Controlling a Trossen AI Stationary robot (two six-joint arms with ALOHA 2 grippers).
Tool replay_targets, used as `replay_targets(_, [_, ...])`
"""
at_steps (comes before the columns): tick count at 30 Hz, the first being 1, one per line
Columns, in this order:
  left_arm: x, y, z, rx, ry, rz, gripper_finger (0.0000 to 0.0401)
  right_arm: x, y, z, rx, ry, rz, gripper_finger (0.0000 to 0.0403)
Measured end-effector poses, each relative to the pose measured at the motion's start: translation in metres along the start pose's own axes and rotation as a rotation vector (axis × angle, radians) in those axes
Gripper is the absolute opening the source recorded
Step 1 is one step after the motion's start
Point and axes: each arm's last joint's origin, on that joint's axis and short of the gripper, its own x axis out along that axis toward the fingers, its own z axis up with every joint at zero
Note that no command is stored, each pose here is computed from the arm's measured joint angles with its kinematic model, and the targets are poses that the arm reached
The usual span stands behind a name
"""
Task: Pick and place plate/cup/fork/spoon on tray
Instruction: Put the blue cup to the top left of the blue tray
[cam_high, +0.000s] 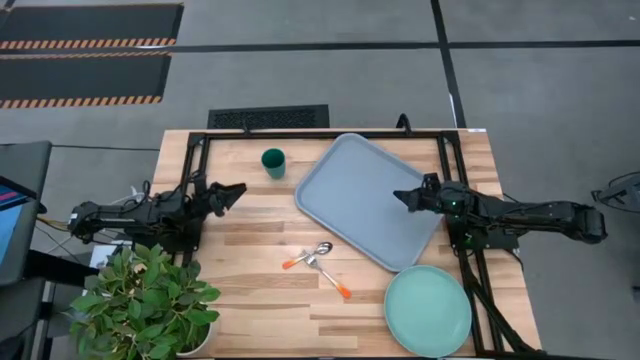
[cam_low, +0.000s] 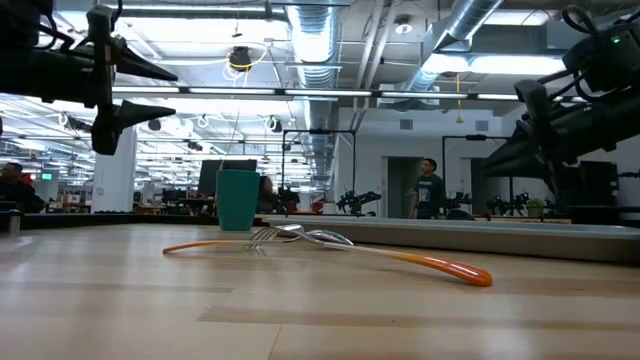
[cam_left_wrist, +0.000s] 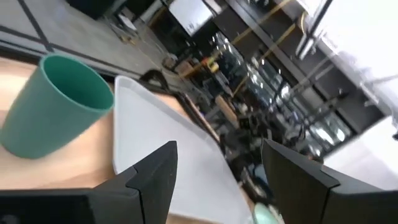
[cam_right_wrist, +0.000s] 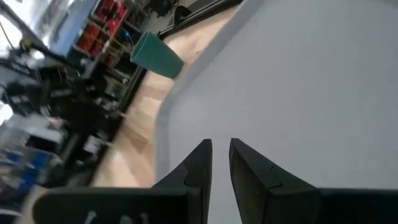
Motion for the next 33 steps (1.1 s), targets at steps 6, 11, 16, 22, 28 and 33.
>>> replay_targets(6, [0.000,0.002,0.003,-0.105,-0.095,0.068,0.0220,0.000,-0.001,-0.001,0.007,0.015,-0.005,0.0082])
replay_targets(11, [0.000,0.003,0.003,-0.179,-0.106,0.078,0.0220,0.000,0.000,-0.001,-0.035,0.012,0.003,0.0082])
replay_targets(16, [0.000,0.003,0.003,-0.196,-0.103,0.074,0.0220,0.000,0.000,0.001,0.048,-0.012,-0.008,0.0082])
replay_targets(22, [0.000,0.002,0.003,-0.203,-0.111,0.076,0.0220,0.000,-0.001,0.000,0.096,-0.013,-0.021,0.0082])
replay_targets(28, [-0.001,0.003,0.005,-0.252,-0.171,0.107,0.0220,0.000,0.002,-0.001,0.065,-0.004,0.008,0.0082])
replay_targets(33, [-0.001,-0.003,0.008,-0.350,-0.157,0.009,0.0220,-0.005,0.034,0.018,0.012,0.007,0.264,0.0082])
